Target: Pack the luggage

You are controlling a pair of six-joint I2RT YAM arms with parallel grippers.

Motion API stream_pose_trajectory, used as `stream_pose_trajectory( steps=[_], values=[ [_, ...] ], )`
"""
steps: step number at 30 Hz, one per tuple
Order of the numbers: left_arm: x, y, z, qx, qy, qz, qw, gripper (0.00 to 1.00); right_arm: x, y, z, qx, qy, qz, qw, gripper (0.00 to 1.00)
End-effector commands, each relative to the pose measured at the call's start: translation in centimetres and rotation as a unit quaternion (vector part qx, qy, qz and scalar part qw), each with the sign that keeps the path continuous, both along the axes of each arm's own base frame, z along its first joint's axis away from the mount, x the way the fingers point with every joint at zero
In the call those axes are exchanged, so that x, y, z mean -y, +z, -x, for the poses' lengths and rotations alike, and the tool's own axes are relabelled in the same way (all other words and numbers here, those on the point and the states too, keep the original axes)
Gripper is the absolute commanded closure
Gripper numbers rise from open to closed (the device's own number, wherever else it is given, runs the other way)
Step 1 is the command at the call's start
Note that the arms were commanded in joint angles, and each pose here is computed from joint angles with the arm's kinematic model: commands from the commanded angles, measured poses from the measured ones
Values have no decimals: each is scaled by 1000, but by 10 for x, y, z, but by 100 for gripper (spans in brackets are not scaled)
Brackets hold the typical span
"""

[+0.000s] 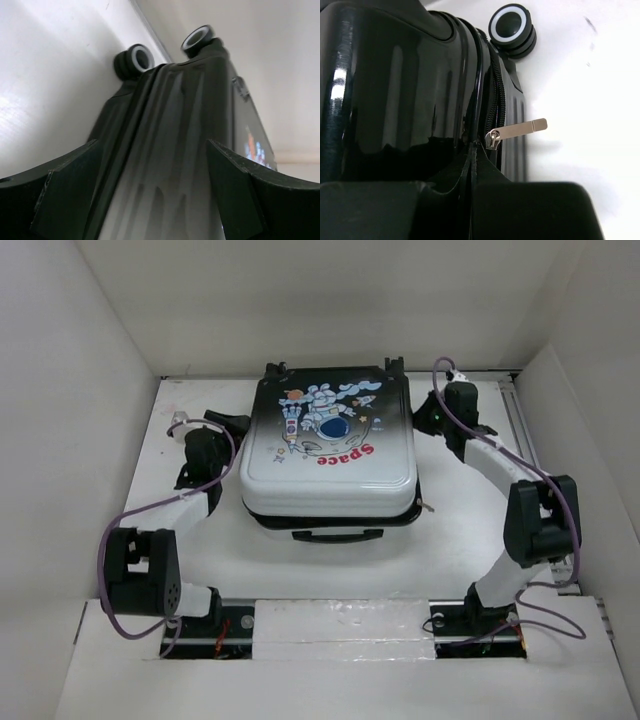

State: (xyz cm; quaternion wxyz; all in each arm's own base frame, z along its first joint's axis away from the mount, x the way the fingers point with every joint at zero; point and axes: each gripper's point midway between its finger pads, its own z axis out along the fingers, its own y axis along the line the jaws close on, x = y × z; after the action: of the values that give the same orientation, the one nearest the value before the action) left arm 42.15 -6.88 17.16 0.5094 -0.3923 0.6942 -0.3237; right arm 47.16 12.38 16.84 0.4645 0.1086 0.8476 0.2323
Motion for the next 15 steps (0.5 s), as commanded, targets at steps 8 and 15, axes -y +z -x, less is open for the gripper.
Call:
stream_pose_trajectory(
  steps=[8,15],
  values=[
    [69,42,-10,31,-130,15,991,20,-84,78,11,90,154,-129,975,56],
    [14,41,29,33,-10,-43,998,17,-3,83,80,124,62,-100,985,38]
  ],
)
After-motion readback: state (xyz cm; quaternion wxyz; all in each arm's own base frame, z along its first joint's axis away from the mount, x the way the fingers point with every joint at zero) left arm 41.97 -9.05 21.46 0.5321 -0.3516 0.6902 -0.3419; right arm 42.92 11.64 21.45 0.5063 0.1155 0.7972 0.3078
